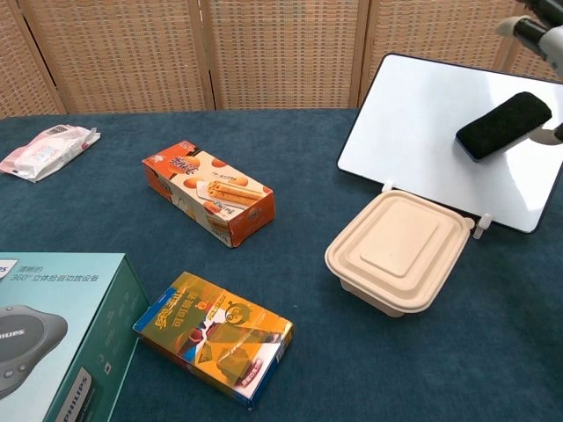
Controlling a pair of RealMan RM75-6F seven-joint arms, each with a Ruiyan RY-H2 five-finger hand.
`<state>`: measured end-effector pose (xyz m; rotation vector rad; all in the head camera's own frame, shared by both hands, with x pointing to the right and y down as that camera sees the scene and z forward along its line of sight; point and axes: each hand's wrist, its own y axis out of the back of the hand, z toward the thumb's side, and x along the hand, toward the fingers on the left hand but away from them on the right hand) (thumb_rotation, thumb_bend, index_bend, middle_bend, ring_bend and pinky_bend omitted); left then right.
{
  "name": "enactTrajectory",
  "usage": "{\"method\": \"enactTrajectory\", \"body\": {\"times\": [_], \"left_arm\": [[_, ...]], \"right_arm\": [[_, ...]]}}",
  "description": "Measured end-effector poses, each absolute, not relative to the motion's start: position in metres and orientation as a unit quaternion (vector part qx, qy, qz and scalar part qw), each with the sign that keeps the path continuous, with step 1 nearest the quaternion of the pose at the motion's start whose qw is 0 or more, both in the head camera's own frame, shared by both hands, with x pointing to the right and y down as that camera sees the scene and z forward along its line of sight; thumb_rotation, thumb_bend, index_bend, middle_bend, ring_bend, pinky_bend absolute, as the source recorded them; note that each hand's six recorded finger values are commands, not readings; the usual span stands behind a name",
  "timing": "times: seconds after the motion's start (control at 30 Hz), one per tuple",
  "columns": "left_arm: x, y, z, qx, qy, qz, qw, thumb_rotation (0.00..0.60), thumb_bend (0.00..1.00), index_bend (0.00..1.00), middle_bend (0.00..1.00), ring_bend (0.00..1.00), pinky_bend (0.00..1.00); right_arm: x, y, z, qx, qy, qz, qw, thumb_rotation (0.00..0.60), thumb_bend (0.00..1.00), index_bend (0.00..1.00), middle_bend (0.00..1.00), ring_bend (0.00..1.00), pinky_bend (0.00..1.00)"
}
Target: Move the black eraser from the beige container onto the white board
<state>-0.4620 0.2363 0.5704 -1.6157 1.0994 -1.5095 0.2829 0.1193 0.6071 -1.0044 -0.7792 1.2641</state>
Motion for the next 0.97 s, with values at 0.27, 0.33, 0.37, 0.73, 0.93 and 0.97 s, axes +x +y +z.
{"method": "enactTrajectory", "body": {"times": [0.27,0.33,0.37,0.73,0.93,0.97], "left_arm": [[-0.461,0.237,0.570,-0.617,0.418,-0.578,0.333,0.600,0.15,0.00,0.00,0.00,0.00],[-0.461,0.237,0.571,-0.617,0.417,-0.579,0.333,0.600,0.15,0.00,0.00,0.00,0.00],[-0.461,0.238,0.571,-0.616,0.417,-0.579,0.333,0.600,0.15,0.00,0.00,0.00,0.00],[-0.462,0.238,0.571,-0.613,0.415,-0.582,0.335,0.600,0.15,0.00,0.00,0.00,0.00],[-0.462,0.238,0.569,-0.611,0.417,-0.581,0.339,0.600,0.15,0.00,0.00,0.00,0.00],[-0.462,0.238,0.569,-0.611,0.416,-0.581,0.339,0.600,0.15,0.00,0.00,0.00,0.00]], "right_arm": [[0.331,0.154,0.599,-0.526,-0.404,0.512,0.546,0.600,0.05,0.11,0.00,0.00,0.00],[0.344,0.164,0.598,-0.543,-0.418,0.507,0.522,0.600,0.05,0.11,0.00,0.00,0.00],[0.350,0.169,0.598,-0.549,-0.424,0.506,0.513,0.600,0.05,0.11,0.00,0.00,0.00],[0.390,0.216,0.594,-0.599,-0.440,0.501,0.444,0.600,0.05,0.11,0.00,0.00,0.00],[0.394,0.222,0.586,-0.596,-0.438,0.501,0.449,0.600,0.05,0.11,0.00,0.00,0.00],[0.395,0.223,0.585,-0.595,-0.439,0.502,0.448,0.600,0.05,0.11,0.00,0.00,0.00]]}}
